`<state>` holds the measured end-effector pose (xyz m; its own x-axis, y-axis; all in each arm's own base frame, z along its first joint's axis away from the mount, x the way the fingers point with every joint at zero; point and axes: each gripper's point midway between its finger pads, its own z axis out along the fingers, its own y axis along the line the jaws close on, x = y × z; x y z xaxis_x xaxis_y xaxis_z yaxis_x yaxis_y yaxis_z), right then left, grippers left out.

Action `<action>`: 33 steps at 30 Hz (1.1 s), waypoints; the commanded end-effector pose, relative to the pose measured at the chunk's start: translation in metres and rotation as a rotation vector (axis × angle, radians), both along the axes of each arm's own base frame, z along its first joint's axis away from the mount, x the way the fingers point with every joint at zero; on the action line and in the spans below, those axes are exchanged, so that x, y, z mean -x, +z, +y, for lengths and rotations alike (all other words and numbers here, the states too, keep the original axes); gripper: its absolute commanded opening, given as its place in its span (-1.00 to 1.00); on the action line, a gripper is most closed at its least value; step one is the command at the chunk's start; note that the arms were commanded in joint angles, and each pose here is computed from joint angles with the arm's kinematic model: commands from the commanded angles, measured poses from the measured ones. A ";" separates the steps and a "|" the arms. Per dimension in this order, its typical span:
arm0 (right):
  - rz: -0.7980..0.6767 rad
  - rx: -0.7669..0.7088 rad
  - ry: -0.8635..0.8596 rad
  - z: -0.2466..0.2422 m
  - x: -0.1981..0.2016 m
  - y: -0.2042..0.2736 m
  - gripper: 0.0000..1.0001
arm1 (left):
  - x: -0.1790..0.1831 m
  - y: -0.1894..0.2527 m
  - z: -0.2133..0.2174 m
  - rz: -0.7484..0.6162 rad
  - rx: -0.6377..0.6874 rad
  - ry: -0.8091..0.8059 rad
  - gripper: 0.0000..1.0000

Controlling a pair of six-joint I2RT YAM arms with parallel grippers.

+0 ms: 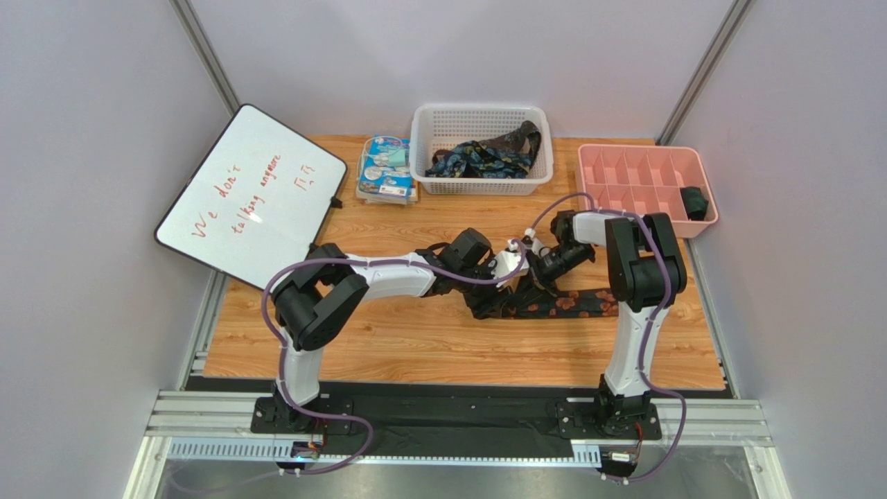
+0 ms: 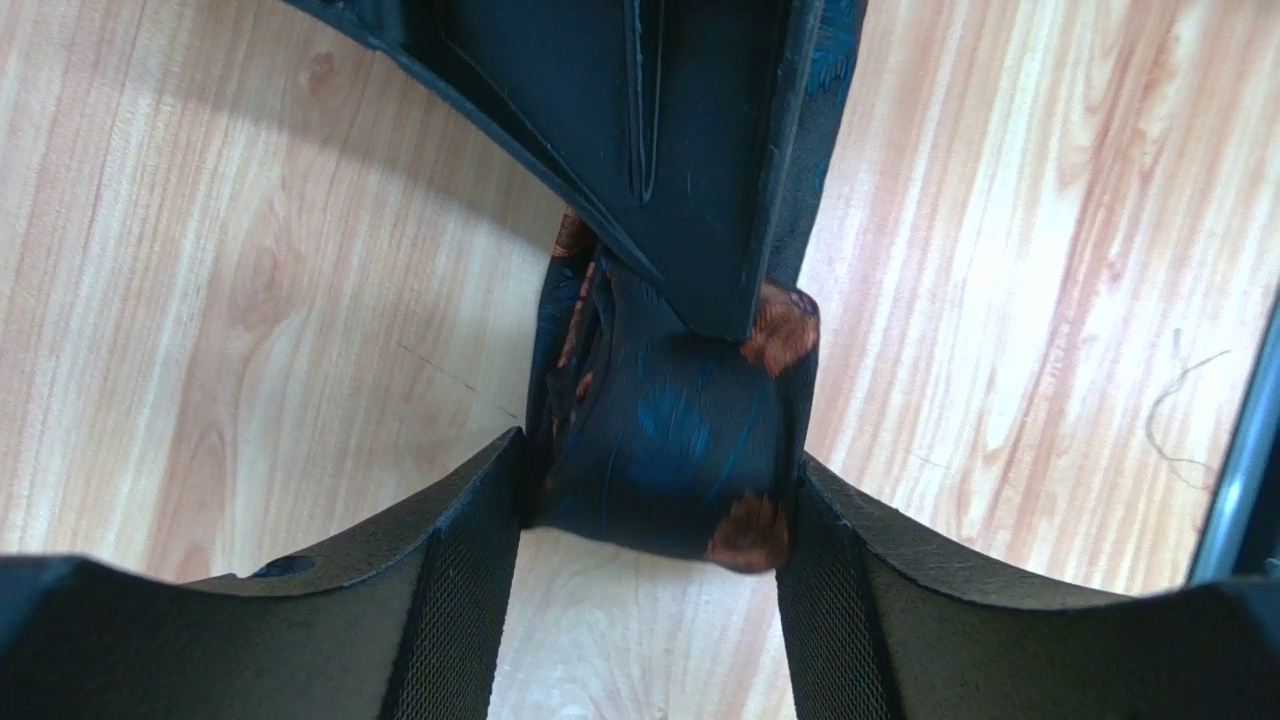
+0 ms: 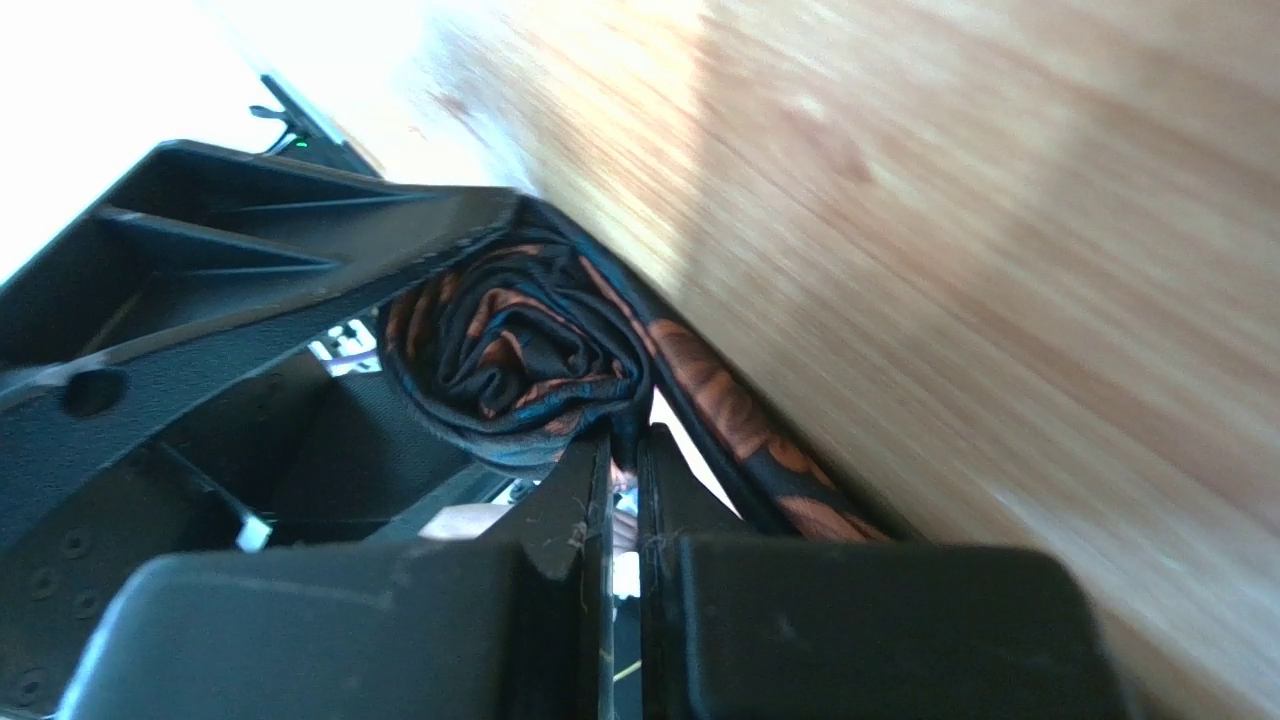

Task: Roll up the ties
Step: Roll the tie at the center of the board.

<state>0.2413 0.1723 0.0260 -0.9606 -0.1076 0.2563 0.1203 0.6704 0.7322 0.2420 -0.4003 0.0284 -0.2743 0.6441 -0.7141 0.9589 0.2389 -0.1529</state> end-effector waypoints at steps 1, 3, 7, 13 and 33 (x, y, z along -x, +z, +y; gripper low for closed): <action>-0.081 0.338 0.095 -0.048 -0.002 -0.048 -1.00 | -0.002 0.037 -0.004 -0.010 0.109 0.041 0.33; -0.090 0.360 0.105 -0.050 -0.004 -0.049 -1.00 | -0.007 0.053 -0.001 -0.044 0.129 0.065 0.37; -0.100 0.395 0.113 -0.046 -0.012 -0.049 -1.00 | -0.011 0.086 0.014 -0.093 0.171 0.077 0.48; -0.121 0.350 0.208 -0.025 -0.010 -0.054 -1.00 | 0.003 0.148 0.047 -0.286 0.324 0.091 0.96; -0.025 0.217 0.309 0.022 0.023 -0.062 -1.00 | 0.029 0.058 0.009 -0.470 0.399 -0.228 0.99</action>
